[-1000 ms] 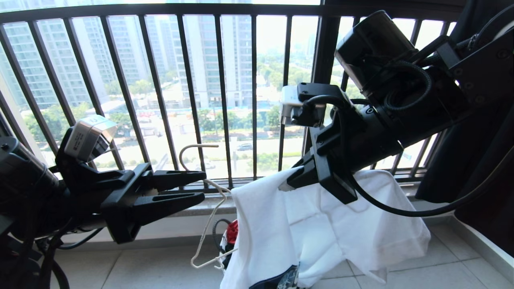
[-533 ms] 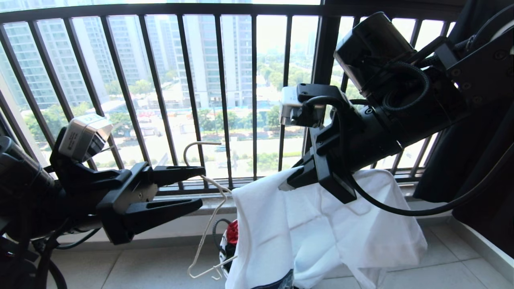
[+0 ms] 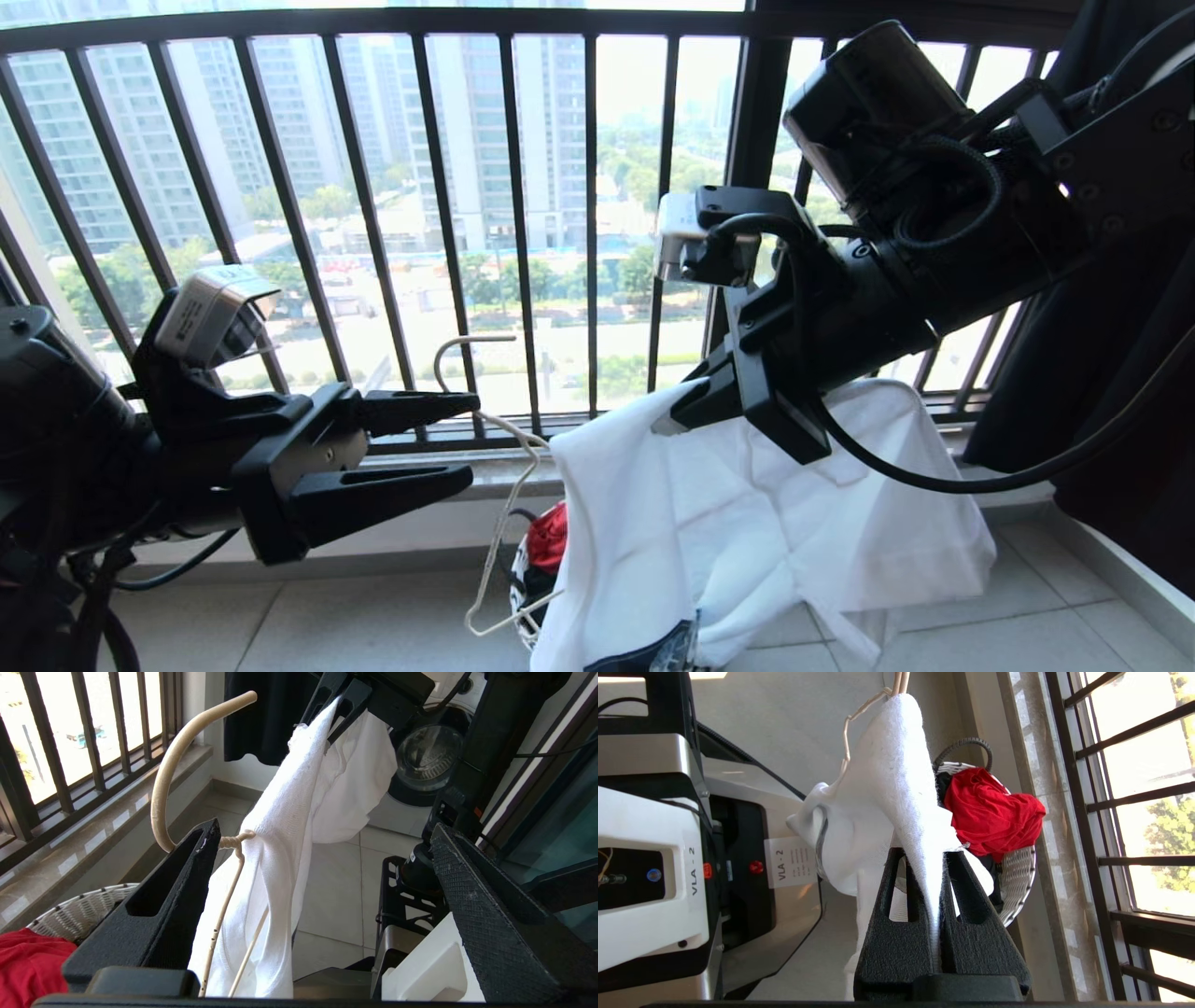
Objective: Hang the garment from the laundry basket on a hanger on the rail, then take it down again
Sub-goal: Hang the clothes on the clothes rack
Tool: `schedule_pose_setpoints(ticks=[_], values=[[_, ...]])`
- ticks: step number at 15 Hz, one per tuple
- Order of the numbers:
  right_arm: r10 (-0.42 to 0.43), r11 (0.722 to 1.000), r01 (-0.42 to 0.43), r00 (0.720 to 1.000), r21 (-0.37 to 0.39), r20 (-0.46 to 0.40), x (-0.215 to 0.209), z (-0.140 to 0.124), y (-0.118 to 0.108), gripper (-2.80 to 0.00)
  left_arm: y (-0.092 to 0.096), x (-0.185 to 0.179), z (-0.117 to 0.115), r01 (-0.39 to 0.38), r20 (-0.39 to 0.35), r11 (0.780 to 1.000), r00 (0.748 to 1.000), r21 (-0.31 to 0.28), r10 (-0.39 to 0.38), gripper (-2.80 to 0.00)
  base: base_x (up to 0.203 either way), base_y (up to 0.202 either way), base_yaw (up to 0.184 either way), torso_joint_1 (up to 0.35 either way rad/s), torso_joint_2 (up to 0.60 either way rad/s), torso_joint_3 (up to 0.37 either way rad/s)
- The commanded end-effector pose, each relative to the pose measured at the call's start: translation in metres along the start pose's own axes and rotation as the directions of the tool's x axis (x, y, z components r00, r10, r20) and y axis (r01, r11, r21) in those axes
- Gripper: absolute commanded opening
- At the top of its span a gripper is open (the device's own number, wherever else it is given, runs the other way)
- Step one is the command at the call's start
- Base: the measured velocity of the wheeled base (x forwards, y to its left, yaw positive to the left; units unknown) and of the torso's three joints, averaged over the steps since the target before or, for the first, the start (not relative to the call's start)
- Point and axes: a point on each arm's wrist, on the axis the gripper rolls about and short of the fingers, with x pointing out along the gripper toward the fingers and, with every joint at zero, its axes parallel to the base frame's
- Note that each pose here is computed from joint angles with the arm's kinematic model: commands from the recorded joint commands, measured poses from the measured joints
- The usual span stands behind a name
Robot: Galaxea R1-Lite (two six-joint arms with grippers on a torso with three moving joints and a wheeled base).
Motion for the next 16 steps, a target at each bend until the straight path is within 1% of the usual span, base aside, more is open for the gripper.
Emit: schedule_pose_setpoints(ticks=[1,5,8,12,14,15,16], values=[[-0.002,1.0,0.002,1.0,0.002,-0.002,-0.001,-0.001,-0.001,-2.8,-0.002,0.0,0.004,0.007,0.001,1.0,1.0,0.018,-0.007,0.0,0.0,0.0,0.0,0.0,0.0,0.0],[-0.016,1.0,0.016,1.0,0.012,-0.004,-0.004,-0.004,-0.005,-2.8,0.001,0.001,0.0,0.003,-0.013,1.0,1.0,-0.005,-0.003,0.0,0.0,0.0,0.0,0.0,0.0,0.0],[-0.02,1.0,0.02,1.0,0.009,0.001,-0.005,-0.003,-0.005,-2.8,0.011,0.004,-0.008,-0.004,-0.031,1.0,1.0,-0.004,0.004,0.0,0.0,0.0,0.0,0.0,0.0,0.0],[-0.029,0.999,0.029,1.0,0.016,0.0,-0.007,-0.005,-0.008,-2.8,0.012,0.004,-0.011,-0.002,-0.038,1.0,0.999,-0.012,0.001,0.0,0.0,0.0,0.0,0.0,0.0,0.0],[-0.037,0.999,0.037,0.999,0.021,-0.001,-0.008,-0.007,-0.01,-2.8,0.015,0.004,-0.015,-0.004,-0.045,1.0,0.999,-0.003,0.004,0.0,0.0,0.0,0.0,0.0,0.0,0.0],[-0.043,0.999,0.043,0.999,0.025,-0.002,-0.01,-0.008,-0.012,-2.8,0.014,0.004,-0.016,-0.003,-0.046,1.0,0.999,0.009,0.004,-2.8,0.0,0.0,0.0,0.0,0.0,0.0],[-0.048,0.998,0.048,0.999,0.027,-0.001,-0.012,-0.008,-0.012,-2.8,0.014,0.004,-0.016,-0.003,-0.046,1.0,0.999,0.011,0.004,-2.8,0.0,0.0,0.0,0.0,0.0,0.0]])
